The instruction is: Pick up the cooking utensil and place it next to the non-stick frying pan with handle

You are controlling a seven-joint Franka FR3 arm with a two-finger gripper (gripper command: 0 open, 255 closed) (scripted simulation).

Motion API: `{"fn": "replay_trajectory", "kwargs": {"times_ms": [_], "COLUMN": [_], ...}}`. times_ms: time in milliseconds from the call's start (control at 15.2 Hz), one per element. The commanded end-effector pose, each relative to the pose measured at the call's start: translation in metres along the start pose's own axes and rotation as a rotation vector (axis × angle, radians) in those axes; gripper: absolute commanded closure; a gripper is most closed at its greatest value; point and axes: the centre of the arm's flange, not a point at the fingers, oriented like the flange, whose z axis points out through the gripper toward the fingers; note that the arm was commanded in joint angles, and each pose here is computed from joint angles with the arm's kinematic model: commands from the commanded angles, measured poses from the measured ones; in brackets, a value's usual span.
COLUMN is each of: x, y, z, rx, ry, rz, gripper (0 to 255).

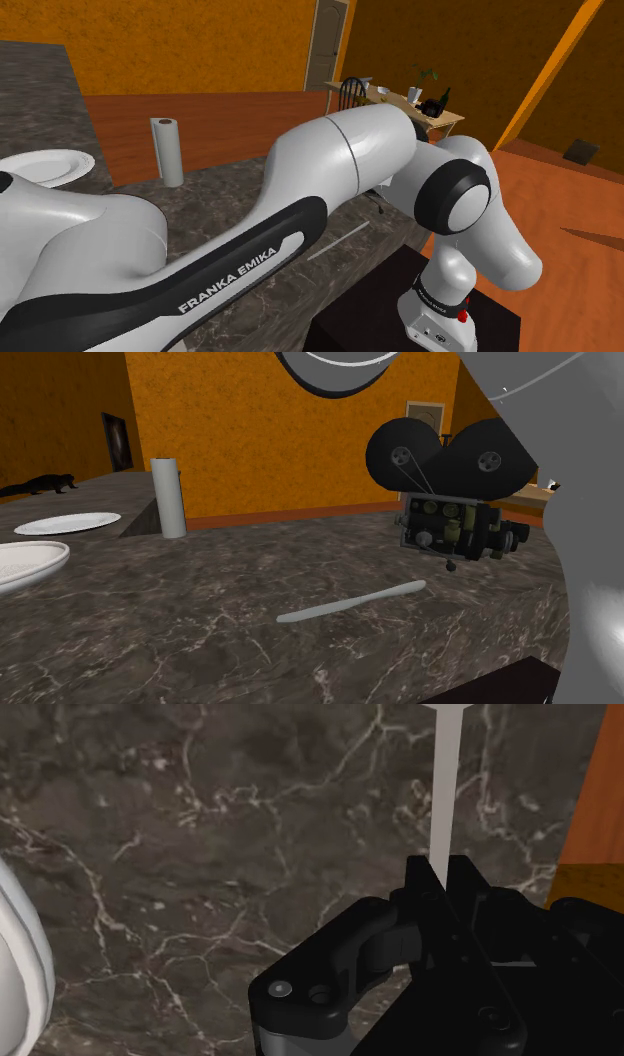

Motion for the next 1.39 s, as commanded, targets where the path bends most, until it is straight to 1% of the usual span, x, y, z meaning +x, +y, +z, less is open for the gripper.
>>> {"fn": "replay_trajectory", "kwargs": {"times_ms": [0,198,264,594,858,1320], "x": [0.0,0.0,0.0,0.0,0.0,0.0], "y": [0.0,0.0,0.0,0.0,0.0,0.0], "z": [0.0,0.0,0.0,0.0,-0.05,-0.05], "rx": [0.0,0.0,0.0,0.0,0.0,0.0], "ry": [0.0,0.0,0.0,0.0,0.0,0.0], "rz": [0.0,0.0,0.0,0.0,0.0,0.0], "gripper": [255,255,0,0,0,0]}}
